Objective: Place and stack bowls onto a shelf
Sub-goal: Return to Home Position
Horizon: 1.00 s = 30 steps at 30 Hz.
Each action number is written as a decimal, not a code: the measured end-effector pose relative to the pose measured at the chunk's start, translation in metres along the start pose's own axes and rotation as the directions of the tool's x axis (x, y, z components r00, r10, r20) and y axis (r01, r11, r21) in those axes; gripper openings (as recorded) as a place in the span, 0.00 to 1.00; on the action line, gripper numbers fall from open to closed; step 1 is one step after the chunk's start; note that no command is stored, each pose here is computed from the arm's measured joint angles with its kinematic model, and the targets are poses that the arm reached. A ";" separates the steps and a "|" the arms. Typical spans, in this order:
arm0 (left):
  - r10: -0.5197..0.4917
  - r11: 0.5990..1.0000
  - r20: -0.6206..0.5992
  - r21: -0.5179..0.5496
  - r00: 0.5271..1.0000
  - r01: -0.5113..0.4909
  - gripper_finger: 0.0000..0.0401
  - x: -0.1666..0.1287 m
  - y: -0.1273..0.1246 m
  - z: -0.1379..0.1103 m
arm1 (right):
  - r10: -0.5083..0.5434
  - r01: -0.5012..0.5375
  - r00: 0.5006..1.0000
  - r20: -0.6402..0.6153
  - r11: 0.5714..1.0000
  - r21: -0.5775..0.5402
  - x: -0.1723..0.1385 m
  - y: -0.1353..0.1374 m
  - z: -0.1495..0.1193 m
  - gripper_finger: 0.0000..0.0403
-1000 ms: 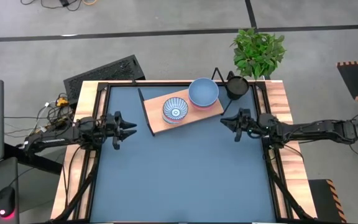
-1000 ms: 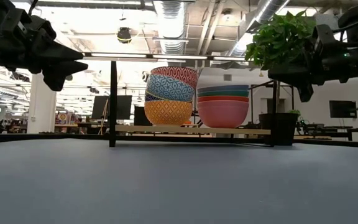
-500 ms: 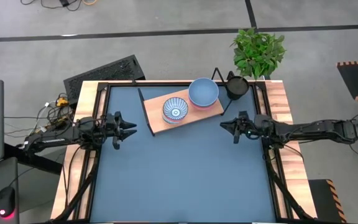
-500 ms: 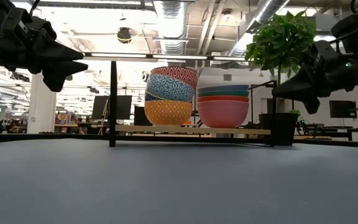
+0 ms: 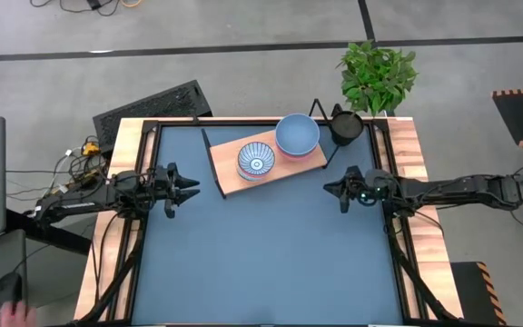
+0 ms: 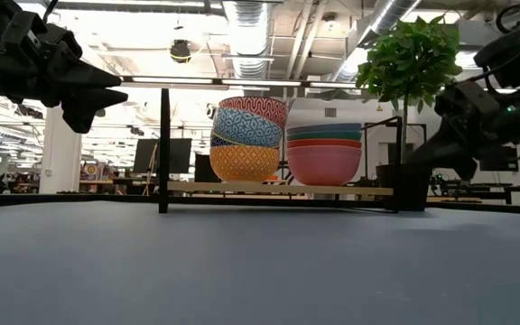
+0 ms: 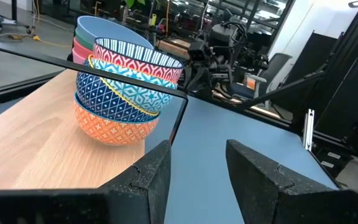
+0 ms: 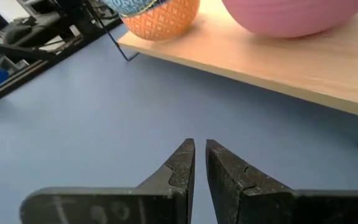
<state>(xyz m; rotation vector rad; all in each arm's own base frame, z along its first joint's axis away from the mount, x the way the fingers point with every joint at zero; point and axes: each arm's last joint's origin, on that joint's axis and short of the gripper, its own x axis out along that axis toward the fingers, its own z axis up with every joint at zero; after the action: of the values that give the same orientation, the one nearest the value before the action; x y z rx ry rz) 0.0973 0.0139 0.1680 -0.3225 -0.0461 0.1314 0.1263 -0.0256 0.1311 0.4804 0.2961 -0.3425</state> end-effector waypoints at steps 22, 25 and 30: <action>0.148 0.978 0.053 0.140 0.988 -0.154 0.35 -0.001 0.004 0.003 | -0.004 0.004 1.000 -0.009 1.000 -0.001 0.000 0.000 -0.001 0.16; 0.187 0.968 0.063 0.157 0.980 -0.194 0.35 -0.001 0.005 0.004 | -0.004 0.004 1.000 -0.009 1.000 -0.001 0.000 -0.001 -0.001 0.16; 0.203 0.966 0.068 0.150 0.977 -0.212 0.35 -0.001 0.005 0.005 | -0.004 0.004 1.000 -0.009 1.000 -0.001 0.000 -0.001 -0.001 0.16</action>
<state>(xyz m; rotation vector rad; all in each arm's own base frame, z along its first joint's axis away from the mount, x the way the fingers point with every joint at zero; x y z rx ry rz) 0.0951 0.0199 0.1708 -0.1655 -0.0533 0.3499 0.1259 -0.0255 0.1300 0.4807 0.3065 -0.3444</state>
